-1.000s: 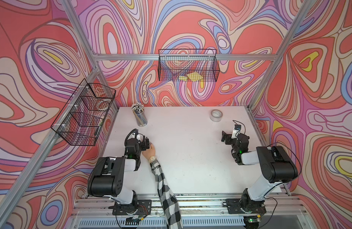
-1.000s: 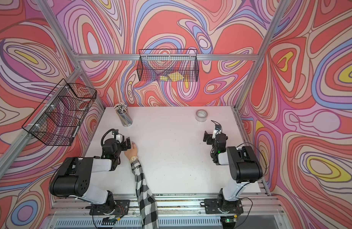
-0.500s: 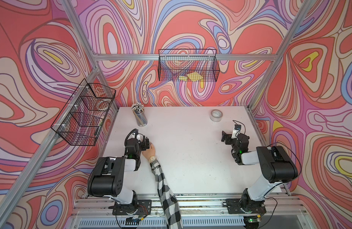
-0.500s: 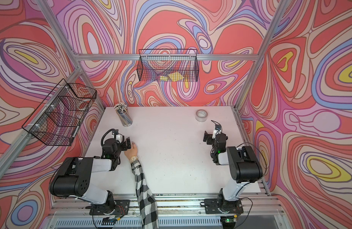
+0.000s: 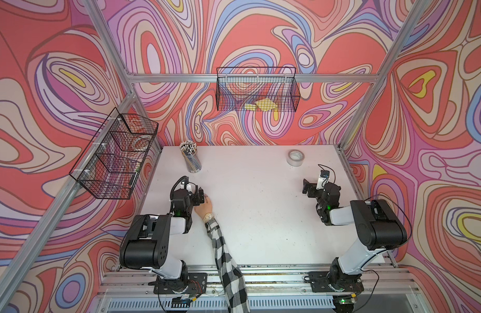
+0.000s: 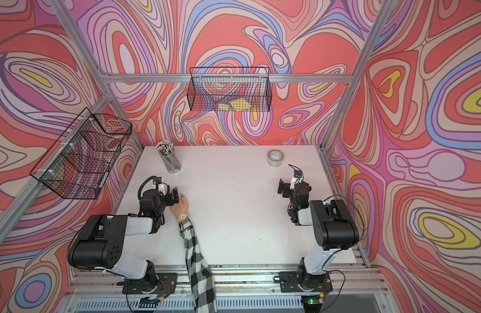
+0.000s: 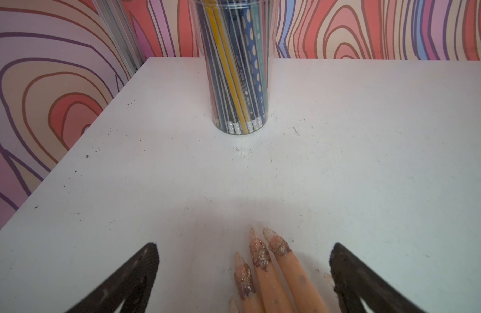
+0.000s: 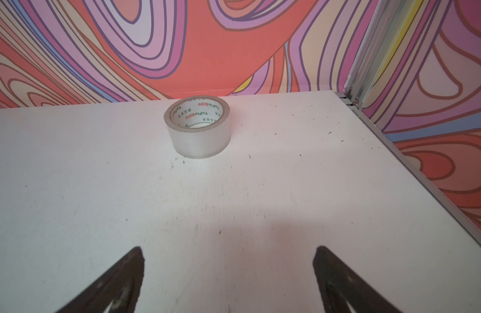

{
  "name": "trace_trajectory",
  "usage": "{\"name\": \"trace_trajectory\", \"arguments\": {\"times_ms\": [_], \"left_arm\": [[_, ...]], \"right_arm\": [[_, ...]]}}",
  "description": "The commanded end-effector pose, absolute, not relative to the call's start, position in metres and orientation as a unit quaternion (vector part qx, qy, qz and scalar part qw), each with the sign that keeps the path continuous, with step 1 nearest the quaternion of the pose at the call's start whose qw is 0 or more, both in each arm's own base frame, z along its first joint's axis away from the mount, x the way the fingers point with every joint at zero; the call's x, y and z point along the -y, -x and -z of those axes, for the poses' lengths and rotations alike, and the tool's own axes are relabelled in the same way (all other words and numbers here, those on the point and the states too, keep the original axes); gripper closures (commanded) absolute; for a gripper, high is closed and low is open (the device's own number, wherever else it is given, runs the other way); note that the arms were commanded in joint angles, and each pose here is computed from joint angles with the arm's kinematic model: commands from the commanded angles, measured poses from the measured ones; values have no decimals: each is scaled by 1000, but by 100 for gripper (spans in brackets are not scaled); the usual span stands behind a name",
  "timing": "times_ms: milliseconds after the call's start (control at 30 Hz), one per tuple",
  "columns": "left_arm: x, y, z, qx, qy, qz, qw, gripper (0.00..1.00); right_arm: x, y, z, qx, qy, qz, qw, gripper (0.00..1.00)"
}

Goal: Take off the watch
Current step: Adjust the hand at the center of the board.

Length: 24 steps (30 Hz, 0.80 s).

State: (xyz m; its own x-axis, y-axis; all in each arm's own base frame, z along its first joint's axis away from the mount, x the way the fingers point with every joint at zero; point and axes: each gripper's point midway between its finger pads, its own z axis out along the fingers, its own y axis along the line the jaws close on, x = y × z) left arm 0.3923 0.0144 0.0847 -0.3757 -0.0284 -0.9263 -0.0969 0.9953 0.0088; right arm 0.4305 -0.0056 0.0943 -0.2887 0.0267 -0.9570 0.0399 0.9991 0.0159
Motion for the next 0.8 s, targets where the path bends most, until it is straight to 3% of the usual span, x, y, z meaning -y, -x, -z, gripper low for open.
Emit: {"name": "trace_trajectory", "arguments": {"times_ms": [0, 233, 400, 633, 767], "left_arm": [[-14, -396, -87, -831, 35, -29, 555, 0], [-12, -403, -156, -835, 34, -21, 549, 1], [-11, -396, -201, -846, 88, 15, 525, 1], [5, -362, -223, -865, 134, 75, 477, 1], [27, -327, -200, -906, 136, 51, 397, 3]], "right_arm": [[7, -429, -96, -801, -19, 5, 599, 2], [27, -418, -153, -791, -92, 25, 604, 2], [63, -392, -175, -773, -339, -6, 535, 2], [18, -396, -187, -822, -301, -115, 469, 2], [-18, -385, -186, -837, -247, -196, 447, 6]]}}
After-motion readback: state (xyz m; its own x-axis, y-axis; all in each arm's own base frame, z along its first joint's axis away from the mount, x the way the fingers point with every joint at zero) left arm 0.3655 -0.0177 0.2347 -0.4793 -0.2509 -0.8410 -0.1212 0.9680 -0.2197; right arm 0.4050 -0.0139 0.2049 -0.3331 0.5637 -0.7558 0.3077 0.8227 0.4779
